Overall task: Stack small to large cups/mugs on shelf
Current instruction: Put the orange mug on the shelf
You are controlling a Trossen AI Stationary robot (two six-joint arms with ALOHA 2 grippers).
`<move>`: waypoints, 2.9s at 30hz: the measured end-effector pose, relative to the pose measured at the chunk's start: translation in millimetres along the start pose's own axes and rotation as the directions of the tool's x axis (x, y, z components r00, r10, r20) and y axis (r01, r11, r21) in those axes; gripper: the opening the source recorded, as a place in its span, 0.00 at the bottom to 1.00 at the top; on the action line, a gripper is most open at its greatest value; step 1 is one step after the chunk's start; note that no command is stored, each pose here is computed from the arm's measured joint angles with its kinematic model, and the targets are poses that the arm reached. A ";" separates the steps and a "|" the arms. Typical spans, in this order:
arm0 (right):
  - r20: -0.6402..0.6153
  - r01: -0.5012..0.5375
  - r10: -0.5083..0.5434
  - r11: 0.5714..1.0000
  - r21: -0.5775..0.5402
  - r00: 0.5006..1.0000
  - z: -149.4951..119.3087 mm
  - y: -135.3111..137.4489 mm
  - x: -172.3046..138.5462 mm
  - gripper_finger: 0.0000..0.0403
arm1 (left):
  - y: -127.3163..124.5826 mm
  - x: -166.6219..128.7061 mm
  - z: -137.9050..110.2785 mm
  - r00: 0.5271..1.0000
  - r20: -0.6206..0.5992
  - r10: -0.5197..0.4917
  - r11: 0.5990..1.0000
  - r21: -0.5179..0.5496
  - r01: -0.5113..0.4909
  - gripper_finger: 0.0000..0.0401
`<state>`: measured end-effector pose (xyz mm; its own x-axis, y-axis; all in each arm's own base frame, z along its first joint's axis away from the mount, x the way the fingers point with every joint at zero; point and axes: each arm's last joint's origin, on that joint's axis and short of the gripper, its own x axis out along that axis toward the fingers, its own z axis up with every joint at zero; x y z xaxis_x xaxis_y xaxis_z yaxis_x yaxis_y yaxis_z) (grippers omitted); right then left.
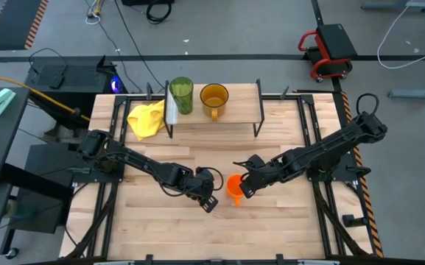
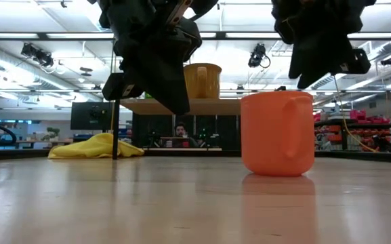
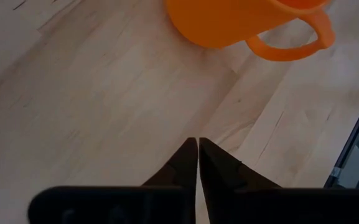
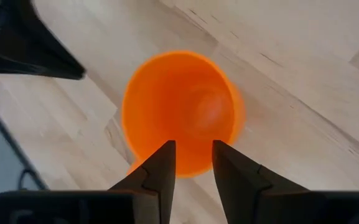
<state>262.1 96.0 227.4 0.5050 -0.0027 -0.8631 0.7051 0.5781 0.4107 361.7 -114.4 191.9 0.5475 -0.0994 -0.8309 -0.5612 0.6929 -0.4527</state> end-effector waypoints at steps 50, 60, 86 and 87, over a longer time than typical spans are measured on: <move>-0.020 0.134 -0.134 0.991 -0.032 0.991 6.2 -8.0 34.5 0.03 | 0.1 0.1 0.1 1.000 0.001 0.000 1.000 -0.002 0.000 0.04; -0.080 0.115 -0.116 0.993 -0.018 0.990 7.6 -8.7 35.0 0.02 | 0.1 0.1 0.1 1.000 0.001 0.000 1.000 -0.002 0.000 0.06; -0.048 0.081 -0.080 0.996 0.030 0.996 36.1 -32.9 -23.8 0.02 | 0.2 0.0 -0.1 1.000 0.000 0.001 1.000 0.001 -0.001 0.04; -0.045 0.085 -0.083 0.996 0.035 0.996 38.2 -35.4 -27.8 0.02 | 0.2 0.0 -0.1 1.000 0.000 0.000 1.000 0.001 0.000 0.04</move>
<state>242.1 44.4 248.1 0.4217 -0.0142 -0.9066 0.7623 0.5470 0.3460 361.6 -114.3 191.9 0.5472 -0.0993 -0.8311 -0.5607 0.6938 -0.4520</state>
